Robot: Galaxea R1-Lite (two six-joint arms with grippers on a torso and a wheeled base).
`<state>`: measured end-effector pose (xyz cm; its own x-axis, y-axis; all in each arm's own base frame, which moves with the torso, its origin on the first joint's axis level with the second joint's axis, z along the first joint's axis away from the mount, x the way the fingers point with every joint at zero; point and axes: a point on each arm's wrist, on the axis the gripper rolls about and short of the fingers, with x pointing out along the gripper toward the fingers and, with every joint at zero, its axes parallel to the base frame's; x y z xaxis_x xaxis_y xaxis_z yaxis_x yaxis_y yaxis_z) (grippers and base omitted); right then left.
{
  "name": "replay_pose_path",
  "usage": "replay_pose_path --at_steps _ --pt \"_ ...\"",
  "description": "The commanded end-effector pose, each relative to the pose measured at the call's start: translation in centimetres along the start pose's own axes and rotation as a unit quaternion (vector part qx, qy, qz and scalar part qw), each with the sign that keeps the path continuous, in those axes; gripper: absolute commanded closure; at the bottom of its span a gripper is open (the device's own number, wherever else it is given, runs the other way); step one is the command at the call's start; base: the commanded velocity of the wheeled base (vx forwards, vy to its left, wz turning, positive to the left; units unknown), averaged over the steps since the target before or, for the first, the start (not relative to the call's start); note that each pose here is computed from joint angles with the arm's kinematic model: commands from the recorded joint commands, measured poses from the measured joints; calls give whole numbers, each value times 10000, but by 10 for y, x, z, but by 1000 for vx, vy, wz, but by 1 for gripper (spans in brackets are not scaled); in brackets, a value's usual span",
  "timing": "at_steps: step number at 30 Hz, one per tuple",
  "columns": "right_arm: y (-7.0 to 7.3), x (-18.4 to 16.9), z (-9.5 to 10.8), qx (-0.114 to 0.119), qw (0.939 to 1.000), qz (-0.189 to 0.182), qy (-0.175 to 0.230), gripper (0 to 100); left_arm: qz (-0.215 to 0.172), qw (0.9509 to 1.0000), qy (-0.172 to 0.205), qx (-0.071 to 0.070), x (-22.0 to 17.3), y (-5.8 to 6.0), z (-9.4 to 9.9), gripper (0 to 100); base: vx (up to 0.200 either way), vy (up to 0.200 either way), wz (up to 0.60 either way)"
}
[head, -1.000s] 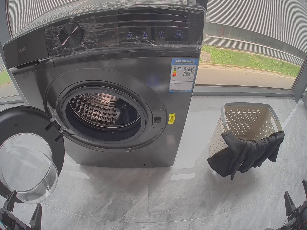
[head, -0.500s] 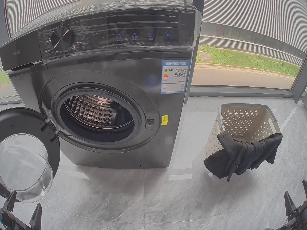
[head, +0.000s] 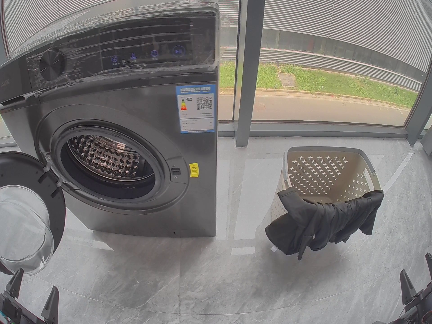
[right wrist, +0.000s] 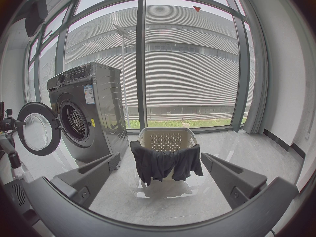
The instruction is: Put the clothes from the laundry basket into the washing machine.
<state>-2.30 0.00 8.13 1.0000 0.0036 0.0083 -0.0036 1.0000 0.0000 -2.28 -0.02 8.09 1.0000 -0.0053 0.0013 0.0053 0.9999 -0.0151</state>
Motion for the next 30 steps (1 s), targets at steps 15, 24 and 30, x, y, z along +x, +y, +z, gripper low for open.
replay_pose_path --at_steps 15,24,30 --pt "0 0 -5 8 10000 5 18 0 -4 10000 6 6 0 0 -5 0 0 -67 0" --pt "0 0 -5 0 10000 5 18 0 -4 10000 6 -1 0 0 -5 0 0 0 0" --pt "0 0 -5 0 10000 5 18 0 4 10000 6 -1 0 0 -5 0 0 -200 0"
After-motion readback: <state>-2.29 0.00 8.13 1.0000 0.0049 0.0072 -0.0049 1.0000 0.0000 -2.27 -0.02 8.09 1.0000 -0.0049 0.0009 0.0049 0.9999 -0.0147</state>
